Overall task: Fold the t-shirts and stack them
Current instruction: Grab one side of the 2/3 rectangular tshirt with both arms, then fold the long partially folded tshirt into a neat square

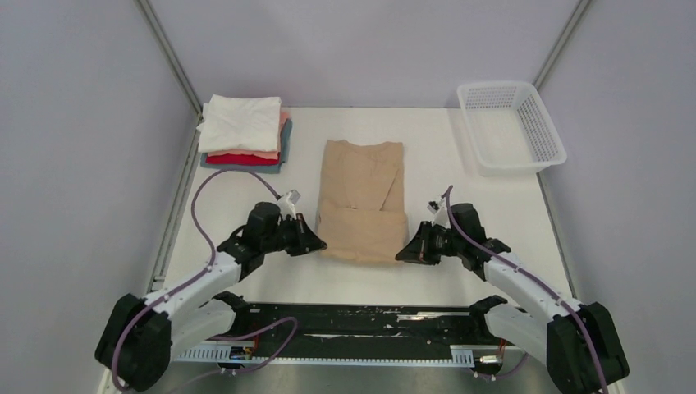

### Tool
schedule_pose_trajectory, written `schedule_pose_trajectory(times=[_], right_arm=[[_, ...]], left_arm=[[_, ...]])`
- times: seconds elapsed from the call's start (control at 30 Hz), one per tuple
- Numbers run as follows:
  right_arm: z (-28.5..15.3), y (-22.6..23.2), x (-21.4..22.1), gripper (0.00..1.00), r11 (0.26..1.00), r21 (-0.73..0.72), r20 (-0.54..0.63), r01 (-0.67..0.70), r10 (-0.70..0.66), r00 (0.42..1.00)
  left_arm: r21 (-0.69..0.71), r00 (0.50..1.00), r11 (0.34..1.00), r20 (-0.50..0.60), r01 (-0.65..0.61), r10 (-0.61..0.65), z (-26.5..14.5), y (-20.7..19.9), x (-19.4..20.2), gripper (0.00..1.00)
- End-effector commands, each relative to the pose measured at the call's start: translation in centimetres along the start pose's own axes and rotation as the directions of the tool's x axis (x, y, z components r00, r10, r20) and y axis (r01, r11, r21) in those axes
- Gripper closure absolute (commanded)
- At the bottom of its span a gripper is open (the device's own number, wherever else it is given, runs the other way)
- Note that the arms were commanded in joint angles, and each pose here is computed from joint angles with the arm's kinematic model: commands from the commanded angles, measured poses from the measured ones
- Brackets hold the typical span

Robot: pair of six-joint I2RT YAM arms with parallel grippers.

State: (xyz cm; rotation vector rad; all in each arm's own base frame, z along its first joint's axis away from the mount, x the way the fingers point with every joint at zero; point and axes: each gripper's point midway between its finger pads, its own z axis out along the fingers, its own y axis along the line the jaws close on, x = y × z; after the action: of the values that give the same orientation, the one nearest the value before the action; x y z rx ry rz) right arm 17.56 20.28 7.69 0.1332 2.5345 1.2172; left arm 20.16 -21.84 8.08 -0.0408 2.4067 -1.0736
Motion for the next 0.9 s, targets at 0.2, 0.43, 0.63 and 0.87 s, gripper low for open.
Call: schedule_pose_trajectory(times=[0.2, 0.43, 0.63, 0.87], right_arm=[[-5.2, 8.5, 1.8, 1.0, 0.943, -0.303, -0.077, 0.141, -0.171, 0.982], [-4.8, 9.7, -5.2, 1.0, 0.958, -0.162, 0.131, 0.238, -0.218, 0.967], [-3.5, 11.3, -9.5, 1.0, 0.952, -0.191, 0.127, 0.237, -0.216, 0.968], [-3.0, 10.8, -12.8, 1.0, 0.965, -0.184, 0.141, 0.187, -0.162, 0.977]], left_arm=[[0.203, 0.988, 0.97, 0.1, -0.132, 0.114, -7.3, -6.8, -0.6, 1.0], [0.122, 0.961, 0.986, 0.265, -0.11, 0.075, -7.3, -7.5, -6.2, 1.0], [0.039, 0.927, 0.999, 0.374, -0.008, -0.007, -6.5, -6.0, -11.6, 1.0], [0.018, 0.93, 1.0, 0.367, 0.024, -0.029, -4.8, -5.2, -15.5, 1.0]])
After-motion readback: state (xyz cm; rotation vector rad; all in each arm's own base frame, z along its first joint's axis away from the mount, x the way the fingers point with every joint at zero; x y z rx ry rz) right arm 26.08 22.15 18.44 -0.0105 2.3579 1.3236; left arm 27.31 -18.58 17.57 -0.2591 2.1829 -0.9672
